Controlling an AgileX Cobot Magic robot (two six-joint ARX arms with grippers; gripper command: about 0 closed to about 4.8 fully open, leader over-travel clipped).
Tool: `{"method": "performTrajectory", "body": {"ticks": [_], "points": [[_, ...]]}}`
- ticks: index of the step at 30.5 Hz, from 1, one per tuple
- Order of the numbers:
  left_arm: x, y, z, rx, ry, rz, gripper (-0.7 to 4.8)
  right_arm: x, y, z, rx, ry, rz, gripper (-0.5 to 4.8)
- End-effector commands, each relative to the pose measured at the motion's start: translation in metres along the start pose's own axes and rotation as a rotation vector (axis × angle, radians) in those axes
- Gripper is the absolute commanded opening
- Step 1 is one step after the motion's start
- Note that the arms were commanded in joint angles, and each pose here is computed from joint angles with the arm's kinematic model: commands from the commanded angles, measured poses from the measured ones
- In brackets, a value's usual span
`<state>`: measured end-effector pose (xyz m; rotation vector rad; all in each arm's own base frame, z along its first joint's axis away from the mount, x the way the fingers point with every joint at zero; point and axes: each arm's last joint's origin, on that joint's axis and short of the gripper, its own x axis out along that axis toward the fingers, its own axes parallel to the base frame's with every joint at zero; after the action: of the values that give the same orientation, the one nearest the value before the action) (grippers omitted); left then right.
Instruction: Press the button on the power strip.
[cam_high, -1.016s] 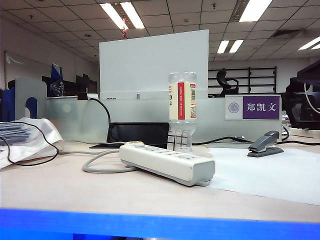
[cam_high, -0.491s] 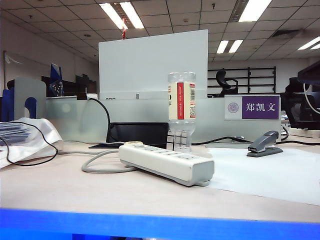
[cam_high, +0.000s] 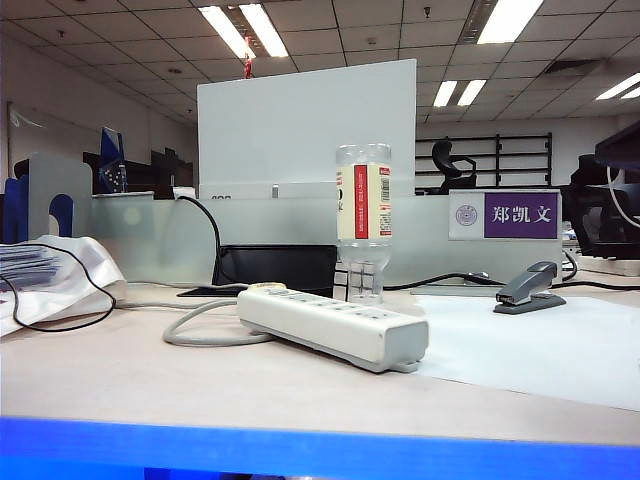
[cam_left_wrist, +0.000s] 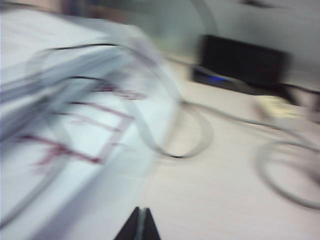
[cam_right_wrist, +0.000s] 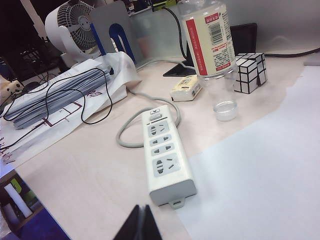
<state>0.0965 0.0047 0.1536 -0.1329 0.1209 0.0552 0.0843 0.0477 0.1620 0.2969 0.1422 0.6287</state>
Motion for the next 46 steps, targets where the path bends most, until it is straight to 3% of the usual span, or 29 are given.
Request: {"method": "performTrajectory", "body": {"ticks": [1, 15, 26, 46], "points": [[-0.0003, 0.0026, 0.0019, 0.034, -0.024, 0.092, -0.03, 0.0, 0.0005, 0.0014, -0.007, -0.019, 0.005, 0.03], [-0.0005, 0.0016, 0.0074, 0.049, -0.079, 0.078, -0.03, 0.0, 0.0005, 0.0014, -0.007, -0.019, 0.005, 0.03], [-0.0004, -0.0008, 0.0066, 0.098, -0.066, -0.007, -0.03, 0.0, 0.0005, 0.0014, -0.007, -0.019, 0.005, 0.03], [-0.0004, -0.0007, 0.0061, 0.096, -0.061, -0.006, -0.03, 0.0001, 0.0007, 0.0014, -0.007, -0.018, 0.007, 0.03]]}}
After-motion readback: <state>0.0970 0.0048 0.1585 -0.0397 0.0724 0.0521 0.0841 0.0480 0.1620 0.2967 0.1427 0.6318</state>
